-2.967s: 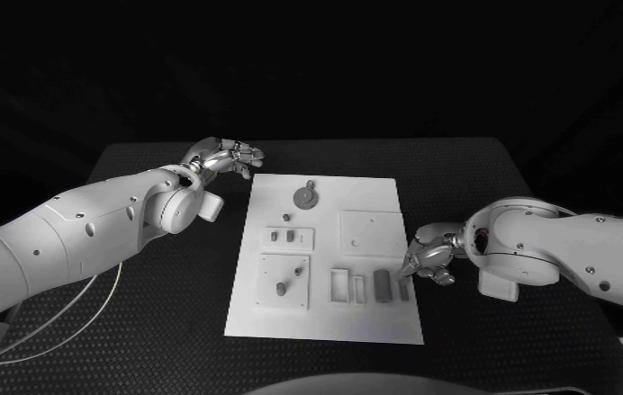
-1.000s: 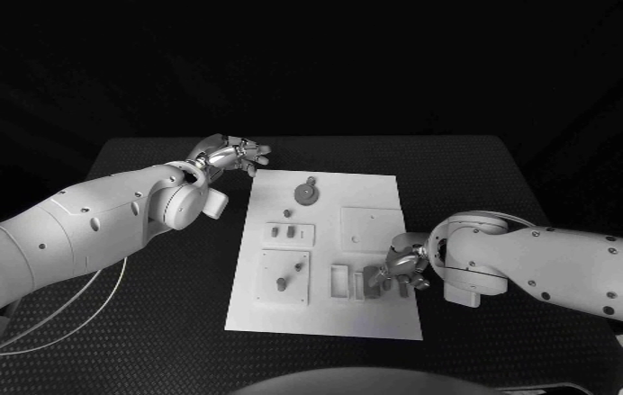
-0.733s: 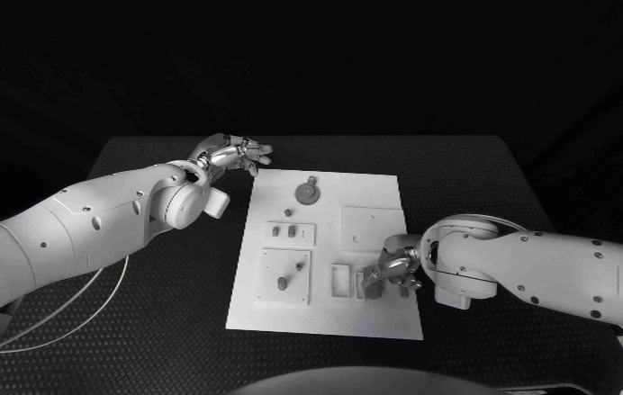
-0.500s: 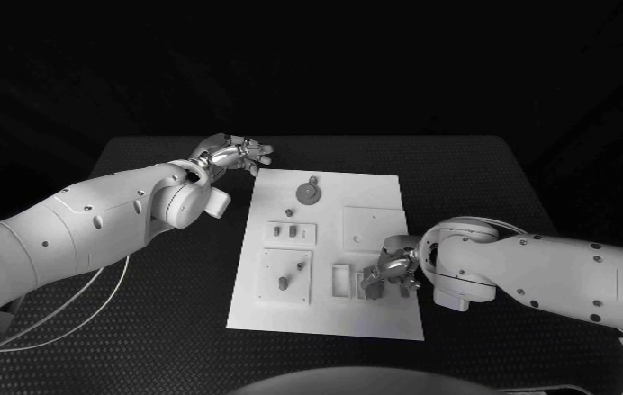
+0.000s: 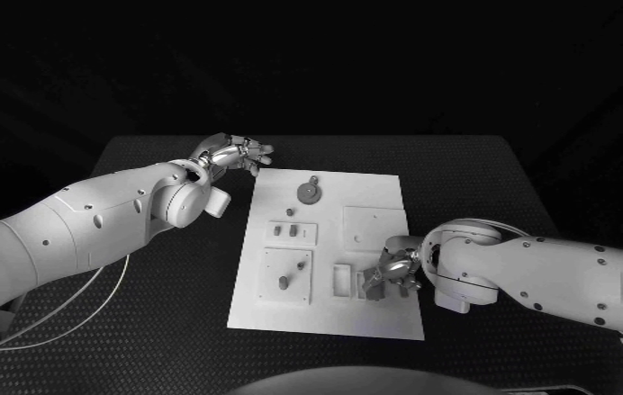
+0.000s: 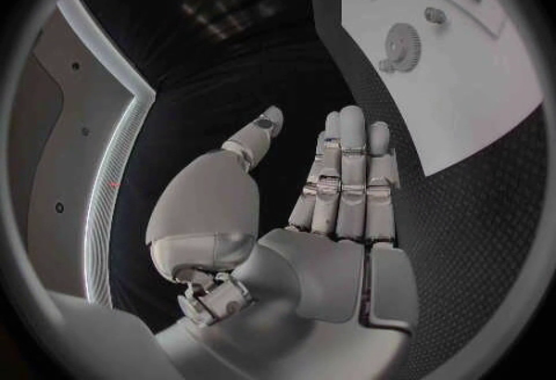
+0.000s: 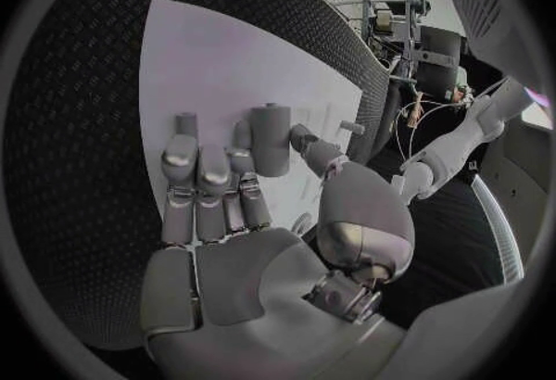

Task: Assemble the parts on the task board

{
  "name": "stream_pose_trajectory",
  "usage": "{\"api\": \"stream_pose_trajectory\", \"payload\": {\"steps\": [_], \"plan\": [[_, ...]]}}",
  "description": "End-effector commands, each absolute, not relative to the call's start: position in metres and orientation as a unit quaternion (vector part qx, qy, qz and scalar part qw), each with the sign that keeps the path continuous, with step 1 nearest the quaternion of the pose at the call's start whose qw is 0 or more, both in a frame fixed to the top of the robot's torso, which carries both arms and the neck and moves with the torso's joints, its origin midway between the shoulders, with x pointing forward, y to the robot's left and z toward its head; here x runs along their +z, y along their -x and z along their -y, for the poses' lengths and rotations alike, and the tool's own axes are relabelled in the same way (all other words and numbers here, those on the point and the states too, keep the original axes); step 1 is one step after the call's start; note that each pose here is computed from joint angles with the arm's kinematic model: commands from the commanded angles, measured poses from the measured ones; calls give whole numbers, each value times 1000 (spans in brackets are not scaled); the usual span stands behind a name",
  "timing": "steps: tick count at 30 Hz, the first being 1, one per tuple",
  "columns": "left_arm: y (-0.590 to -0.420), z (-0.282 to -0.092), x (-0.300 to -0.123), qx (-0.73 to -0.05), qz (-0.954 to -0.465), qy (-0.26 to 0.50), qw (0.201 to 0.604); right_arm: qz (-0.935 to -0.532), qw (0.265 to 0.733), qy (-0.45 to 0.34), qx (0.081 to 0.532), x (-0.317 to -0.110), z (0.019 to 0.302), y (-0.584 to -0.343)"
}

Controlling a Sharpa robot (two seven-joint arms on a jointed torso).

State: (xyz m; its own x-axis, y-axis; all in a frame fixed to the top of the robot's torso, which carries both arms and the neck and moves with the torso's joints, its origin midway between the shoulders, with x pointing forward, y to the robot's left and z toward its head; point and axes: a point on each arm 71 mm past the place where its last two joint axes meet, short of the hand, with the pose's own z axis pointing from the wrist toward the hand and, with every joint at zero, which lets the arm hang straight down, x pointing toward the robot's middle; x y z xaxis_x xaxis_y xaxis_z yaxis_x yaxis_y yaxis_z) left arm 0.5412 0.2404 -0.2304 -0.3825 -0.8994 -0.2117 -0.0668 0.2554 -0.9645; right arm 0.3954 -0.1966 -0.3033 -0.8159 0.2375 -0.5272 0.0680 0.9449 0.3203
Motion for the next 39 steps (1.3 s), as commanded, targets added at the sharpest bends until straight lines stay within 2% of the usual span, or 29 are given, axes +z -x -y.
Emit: {"api": "stream_pose_trajectory", "payload": {"steps": [1,17,22,32,39], "plan": [[-541,-238,-230,-498,-671,359,416,-942,288,-107,132,-309,206,-392],[-541,-239,-230,-496,-673,359,415,-932,276,-166,167,-271,207,-404],[-541,-238,-230,-497,-673,358,415,-936,256,-166,173,-273,197,-405],[-541,-237,-230,-498,-673,357,414,-940,246,-150,181,-280,172,-406],[-540,-236,-230,-499,-674,357,412,-943,236,-146,182,-287,166,-403]]}}
